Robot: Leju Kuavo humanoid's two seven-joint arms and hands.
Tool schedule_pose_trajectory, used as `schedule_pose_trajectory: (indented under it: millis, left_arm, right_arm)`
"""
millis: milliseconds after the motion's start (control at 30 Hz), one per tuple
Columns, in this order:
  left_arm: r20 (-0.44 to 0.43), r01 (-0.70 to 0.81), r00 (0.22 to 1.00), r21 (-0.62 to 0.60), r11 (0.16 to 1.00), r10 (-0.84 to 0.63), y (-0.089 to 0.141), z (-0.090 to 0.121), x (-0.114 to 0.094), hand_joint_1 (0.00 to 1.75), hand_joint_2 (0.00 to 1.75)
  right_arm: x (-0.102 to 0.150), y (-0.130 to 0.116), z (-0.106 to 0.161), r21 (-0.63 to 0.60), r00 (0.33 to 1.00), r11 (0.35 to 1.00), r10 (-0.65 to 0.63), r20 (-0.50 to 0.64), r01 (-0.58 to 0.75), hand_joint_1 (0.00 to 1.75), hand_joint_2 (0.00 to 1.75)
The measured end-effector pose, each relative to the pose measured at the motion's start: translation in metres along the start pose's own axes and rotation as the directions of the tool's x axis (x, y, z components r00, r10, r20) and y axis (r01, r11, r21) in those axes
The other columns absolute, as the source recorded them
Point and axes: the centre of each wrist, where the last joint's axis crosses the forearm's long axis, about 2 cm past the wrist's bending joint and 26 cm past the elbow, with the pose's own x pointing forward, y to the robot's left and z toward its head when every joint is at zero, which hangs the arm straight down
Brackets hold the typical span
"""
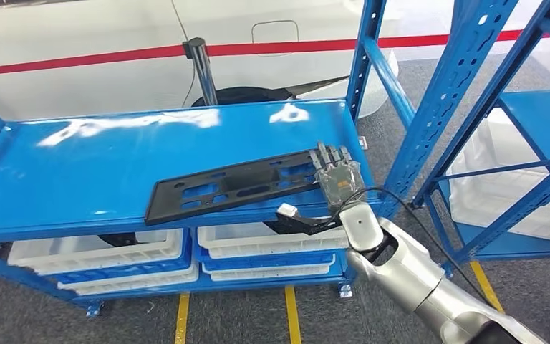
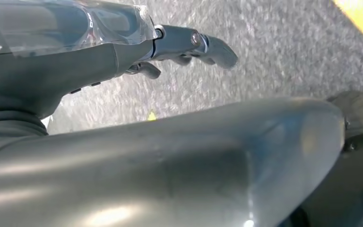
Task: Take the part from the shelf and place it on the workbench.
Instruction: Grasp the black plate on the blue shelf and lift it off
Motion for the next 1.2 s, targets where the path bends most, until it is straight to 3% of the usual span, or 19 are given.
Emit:
schedule_pose_trajectory:
  millis: [267, 300, 400, 433, 467, 533, 600, 633, 767, 1200]
  left_arm:
    - [0.014, 0.001, 1.0, -0.005, 1.0, -0.001, 0.0, 0.0, 0.002, 0.0, 0.0]
    - [0.014, 0.001, 1.0, -0.005, 1.0, 0.0, 0.0, 0.0, 0.002, 0.0, 0.0]
    - [0.009, -0.001, 1.0, -0.007, 1.0, 0.001, -0.001, 0.0, 0.0, 0.0, 0.0]
    - [0.009, -0.001, 1.0, -0.007, 1.0, 0.001, -0.001, 0.0, 0.0, 0.0, 0.0]
    - [0.009, -0.001, 1.0, -0.007, 1.0, 0.002, -0.001, 0.0, 0.0, 0.0, 0.0]
    - [0.012, -0.002, 1.0, -0.006, 1.0, 0.002, -0.001, 0.0, 0.001, 0.0, 0.0]
    - [0.013, -0.002, 1.0, -0.006, 1.0, 0.002, -0.001, 0.0, 0.001, 0.0, 0.0]
    - [0.012, -0.002, 1.0, -0.007, 1.0, 0.002, -0.001, 0.0, 0.0, 0.0, 0.0]
    - [0.012, -0.002, 1.0, -0.006, 1.0, 0.002, -0.001, 0.0, 0.0, 0.0, 0.0]
    - [0.013, -0.004, 1.0, -0.01, 1.0, 0.004, -0.002, 0.0, 0.001, 0.0, 0.0]
  right_arm:
    - [0.001, -0.004, -0.001, -0.009, 1.0, 1.0, -0.009, 0.007, 0.009, 0.0, 1.75]
    - [0.001, -0.004, -0.001, -0.008, 1.0, 1.0, -0.01, 0.008, 0.01, 0.06, 1.75]
    - [0.002, -0.003, 0.0, -0.005, 1.0, 1.0, -0.016, 0.01, 0.016, 1.32, 1.75]
    - [0.002, -0.003, 0.0, -0.004, 1.0, 1.0, -0.017, 0.01, 0.017, 1.35, 1.75]
    - [0.002, -0.003, 0.0, -0.004, 1.0, 1.0, -0.018, 0.01, 0.018, 1.0, 1.75]
    - [0.002, -0.004, 0.0, -0.004, 1.0, 1.0, -0.019, 0.009, 0.019, 0.82, 1.75]
    - [0.001, -0.003, 0.0, -0.002, 1.0, 1.0, -0.02, 0.008, 0.02, 1.33, 1.75]
    - [0.001, -0.002, 0.0, -0.001, 1.0, 1.0, -0.02, 0.007, 0.02, 1.36, 1.75]
    - [-0.001, 0.001, 0.002, 0.005, 1.0, 1.0, -0.02, 0.001, 0.02, 1.75, 1.75]
    - [-0.004, 0.004, 0.007, 0.011, 0.999, 0.999, -0.033, -0.011, 0.033, 1.75, 1.75]
